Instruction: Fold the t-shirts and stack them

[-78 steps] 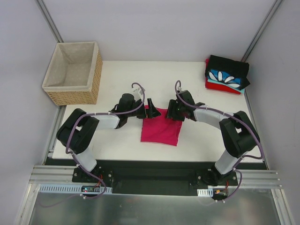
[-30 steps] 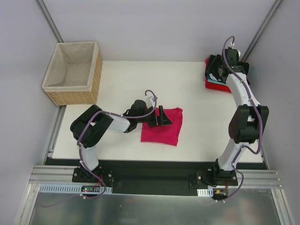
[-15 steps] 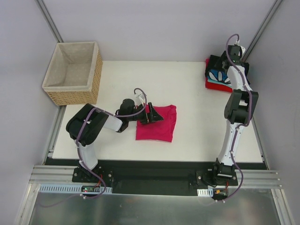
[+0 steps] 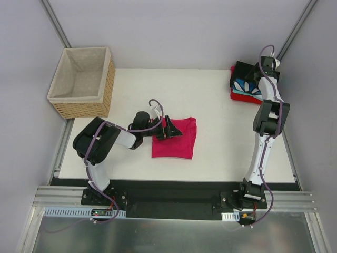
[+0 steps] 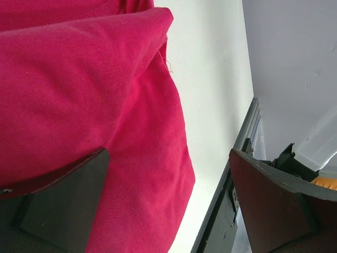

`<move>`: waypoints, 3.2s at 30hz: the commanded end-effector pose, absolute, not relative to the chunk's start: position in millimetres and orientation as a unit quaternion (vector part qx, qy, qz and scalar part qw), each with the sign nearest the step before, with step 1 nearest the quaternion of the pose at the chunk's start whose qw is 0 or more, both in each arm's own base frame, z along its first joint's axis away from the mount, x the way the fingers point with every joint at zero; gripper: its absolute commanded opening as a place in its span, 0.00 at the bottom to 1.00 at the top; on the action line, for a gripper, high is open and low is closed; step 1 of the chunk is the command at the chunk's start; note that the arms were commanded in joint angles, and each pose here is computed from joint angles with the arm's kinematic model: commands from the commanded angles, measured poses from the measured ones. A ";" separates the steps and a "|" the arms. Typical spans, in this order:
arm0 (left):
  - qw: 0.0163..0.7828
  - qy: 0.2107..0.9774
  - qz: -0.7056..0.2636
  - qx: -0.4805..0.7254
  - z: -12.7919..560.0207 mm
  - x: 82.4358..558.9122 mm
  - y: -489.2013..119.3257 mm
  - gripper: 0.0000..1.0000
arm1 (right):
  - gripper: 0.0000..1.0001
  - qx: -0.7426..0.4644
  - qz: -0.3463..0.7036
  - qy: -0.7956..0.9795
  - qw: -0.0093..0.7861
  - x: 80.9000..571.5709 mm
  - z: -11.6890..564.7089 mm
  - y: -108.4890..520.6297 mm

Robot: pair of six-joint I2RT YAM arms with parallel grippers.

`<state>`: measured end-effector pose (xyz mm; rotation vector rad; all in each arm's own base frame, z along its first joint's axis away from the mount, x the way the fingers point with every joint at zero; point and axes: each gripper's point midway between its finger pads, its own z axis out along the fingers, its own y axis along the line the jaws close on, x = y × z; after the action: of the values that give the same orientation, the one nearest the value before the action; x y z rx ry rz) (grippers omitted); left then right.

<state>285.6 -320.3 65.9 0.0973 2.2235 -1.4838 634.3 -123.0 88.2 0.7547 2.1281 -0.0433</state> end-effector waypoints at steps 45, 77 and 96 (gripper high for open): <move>0.319 0.806 -0.497 0.042 136.6 247.1 -266.6 0.99 | 0.88 0.221 0.065 0.968 0.101 349.3 3.0 149.0; 0.302 0.849 -0.434 0.024 109.0 205.0 -240.7 0.99 | 0.89 0.004 0.153 0.940 0.305 232.5 148.5 184.7; 0.246 0.903 -0.331 -0.122 28.5 163.4 -170.5 0.99 | 0.89 -0.012 0.161 0.935 0.317 210.4 142.1 181.3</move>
<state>166.8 -179.9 44.2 -0.2360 2.4213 -0.9559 206.4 178.5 133.2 -0.0406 2.5024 0.4020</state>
